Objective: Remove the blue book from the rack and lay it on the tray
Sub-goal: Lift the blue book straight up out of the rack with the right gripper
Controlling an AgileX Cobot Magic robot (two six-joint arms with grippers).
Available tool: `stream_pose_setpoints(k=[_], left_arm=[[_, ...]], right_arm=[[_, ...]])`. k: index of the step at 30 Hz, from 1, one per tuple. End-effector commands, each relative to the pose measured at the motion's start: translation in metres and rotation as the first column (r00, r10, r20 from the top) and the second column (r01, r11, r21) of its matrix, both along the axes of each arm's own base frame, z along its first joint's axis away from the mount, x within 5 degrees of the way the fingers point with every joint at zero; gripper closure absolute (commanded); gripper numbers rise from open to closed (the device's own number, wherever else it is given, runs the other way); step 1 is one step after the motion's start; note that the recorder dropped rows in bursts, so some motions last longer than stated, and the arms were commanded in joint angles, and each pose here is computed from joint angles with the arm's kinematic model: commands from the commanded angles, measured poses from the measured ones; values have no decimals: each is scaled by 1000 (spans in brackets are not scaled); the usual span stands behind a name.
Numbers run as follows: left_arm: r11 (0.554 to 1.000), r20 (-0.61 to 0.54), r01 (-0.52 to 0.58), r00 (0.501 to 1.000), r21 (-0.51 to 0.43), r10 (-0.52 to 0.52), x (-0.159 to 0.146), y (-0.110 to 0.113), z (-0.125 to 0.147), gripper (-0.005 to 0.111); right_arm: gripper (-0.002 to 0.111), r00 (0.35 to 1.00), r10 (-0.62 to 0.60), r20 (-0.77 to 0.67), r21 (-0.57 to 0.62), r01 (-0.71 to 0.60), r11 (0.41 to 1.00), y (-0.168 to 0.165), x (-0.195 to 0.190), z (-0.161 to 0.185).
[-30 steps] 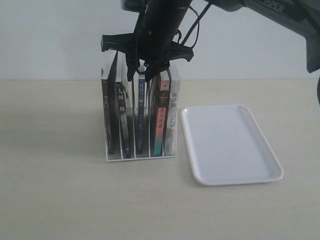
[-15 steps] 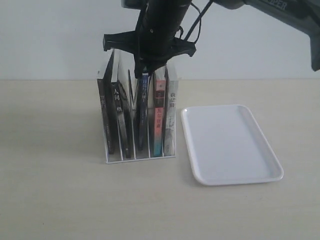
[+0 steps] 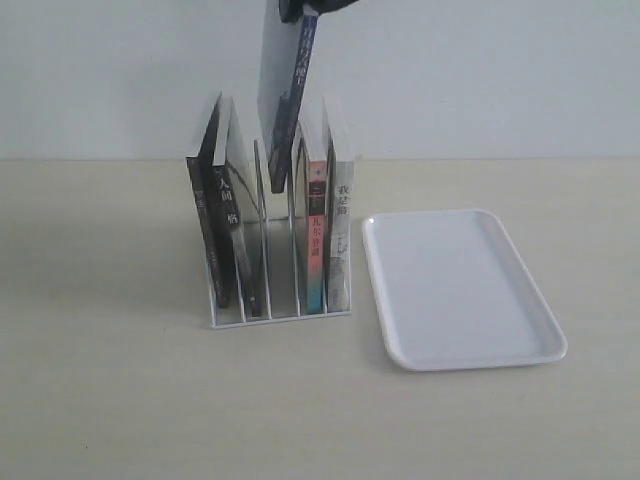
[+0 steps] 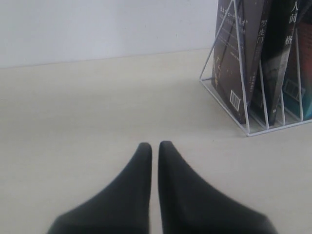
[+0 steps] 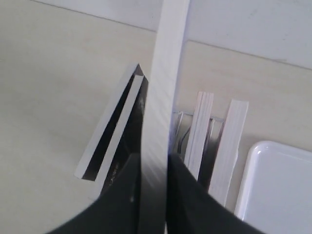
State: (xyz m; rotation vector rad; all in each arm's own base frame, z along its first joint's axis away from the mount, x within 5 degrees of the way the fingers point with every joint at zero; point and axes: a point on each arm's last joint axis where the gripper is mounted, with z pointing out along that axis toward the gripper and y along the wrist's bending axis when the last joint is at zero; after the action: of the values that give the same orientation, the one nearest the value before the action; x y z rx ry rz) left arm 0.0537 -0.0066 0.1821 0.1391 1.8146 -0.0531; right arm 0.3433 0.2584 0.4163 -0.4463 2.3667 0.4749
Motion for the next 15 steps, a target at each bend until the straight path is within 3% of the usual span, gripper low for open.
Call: stream_pose_setpoints(k=[1,7,11,15], left_arm=[[1000,21,-2,1000,-8,2,0,0,3,102],[1000,21,-2,1000,-8,2,0,0,3,102],[1000,21,-2,1000,-8,2,0,0,3,102],[1000,21,-2,1000,-8,2,0,0,3,102]], right_arm=[[108,990,37,133,-11,-36,999,-13,-12,31],[108,956,58,288,-46,-47,998,-38,-37,72],[108,926,-12,378,-186,88,978,-82,-67,105],[108,876,-56,480,-183,163,970,-114,-98,135]])
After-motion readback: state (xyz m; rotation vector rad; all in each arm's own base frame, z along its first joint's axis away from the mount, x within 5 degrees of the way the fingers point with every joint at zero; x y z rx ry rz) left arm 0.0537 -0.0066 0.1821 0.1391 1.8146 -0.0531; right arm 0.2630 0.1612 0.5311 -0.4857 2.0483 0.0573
